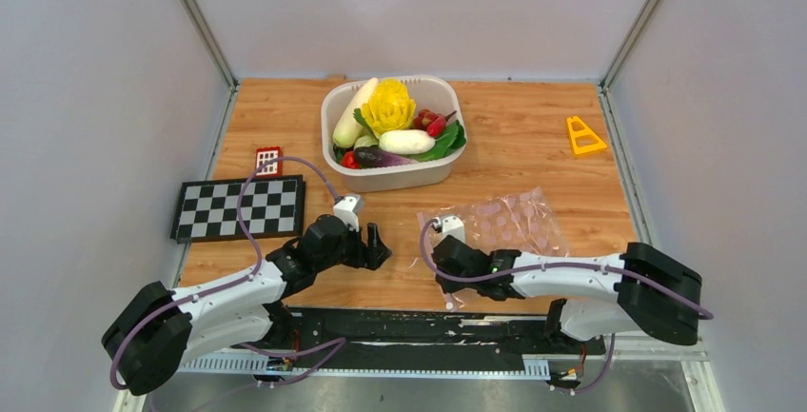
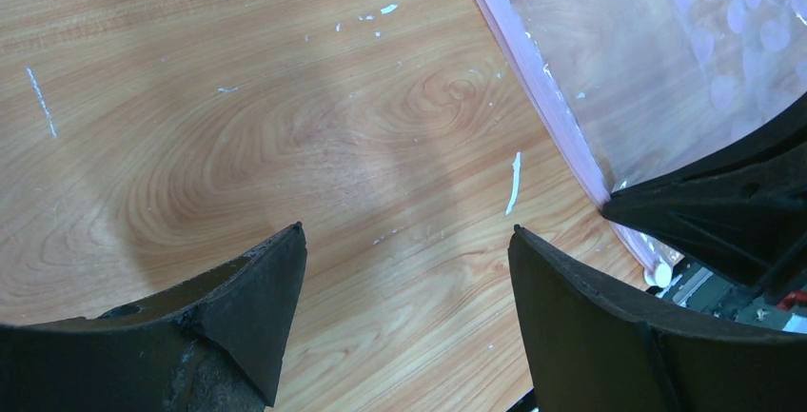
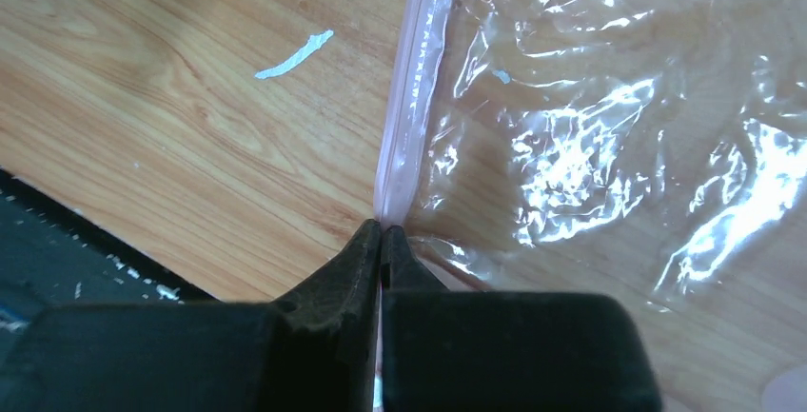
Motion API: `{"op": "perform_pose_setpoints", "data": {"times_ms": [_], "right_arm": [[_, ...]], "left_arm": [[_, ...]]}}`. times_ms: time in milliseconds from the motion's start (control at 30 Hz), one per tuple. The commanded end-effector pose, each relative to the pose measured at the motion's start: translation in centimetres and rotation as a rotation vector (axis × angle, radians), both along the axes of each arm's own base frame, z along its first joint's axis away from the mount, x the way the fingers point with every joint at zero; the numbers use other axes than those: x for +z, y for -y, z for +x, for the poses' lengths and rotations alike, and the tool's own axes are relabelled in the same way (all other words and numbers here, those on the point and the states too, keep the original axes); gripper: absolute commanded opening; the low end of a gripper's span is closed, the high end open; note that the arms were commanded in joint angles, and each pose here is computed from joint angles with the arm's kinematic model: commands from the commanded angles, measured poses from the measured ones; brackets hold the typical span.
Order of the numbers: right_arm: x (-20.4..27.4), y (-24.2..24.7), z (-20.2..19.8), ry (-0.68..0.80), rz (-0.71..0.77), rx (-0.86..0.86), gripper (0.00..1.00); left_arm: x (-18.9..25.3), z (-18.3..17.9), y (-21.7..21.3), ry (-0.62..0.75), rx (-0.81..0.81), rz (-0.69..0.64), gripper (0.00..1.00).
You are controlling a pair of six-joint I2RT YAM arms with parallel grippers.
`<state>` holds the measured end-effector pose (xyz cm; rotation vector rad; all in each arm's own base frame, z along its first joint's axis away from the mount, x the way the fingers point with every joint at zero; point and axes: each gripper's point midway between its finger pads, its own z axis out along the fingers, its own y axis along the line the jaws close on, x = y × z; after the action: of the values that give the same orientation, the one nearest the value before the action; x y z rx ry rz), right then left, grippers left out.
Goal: Place the food in the zip-top bag and seal the zipper
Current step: Pick up the zipper food storage bag at the center of the board.
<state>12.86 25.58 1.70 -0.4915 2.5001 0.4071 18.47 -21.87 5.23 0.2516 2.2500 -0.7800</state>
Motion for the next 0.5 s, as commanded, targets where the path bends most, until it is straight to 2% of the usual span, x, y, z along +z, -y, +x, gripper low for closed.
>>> {"op": "perform_pose_setpoints", "data": {"times_ms": [0, 233, 467], "right_arm": [[-0.5, 0.3, -1.6, -0.114, 0.153, 0.036, 0.00], [4.1, -0.1, 0.0, -0.083, 0.391, 0.044, 0.00], [6.4, 0.3, 0.3, -0.079, 0.490, 0.036, 0.00]], "left_arm": [[1.6, 0.6, 0.8, 0.047, -0.018, -0.024, 0.85], [1.7, 0.2, 2.1, 0.034, -0.061, -0.075, 0.85], [2.1, -0.4, 4.4, 0.027, -0.114, -0.124, 0.84]]}}
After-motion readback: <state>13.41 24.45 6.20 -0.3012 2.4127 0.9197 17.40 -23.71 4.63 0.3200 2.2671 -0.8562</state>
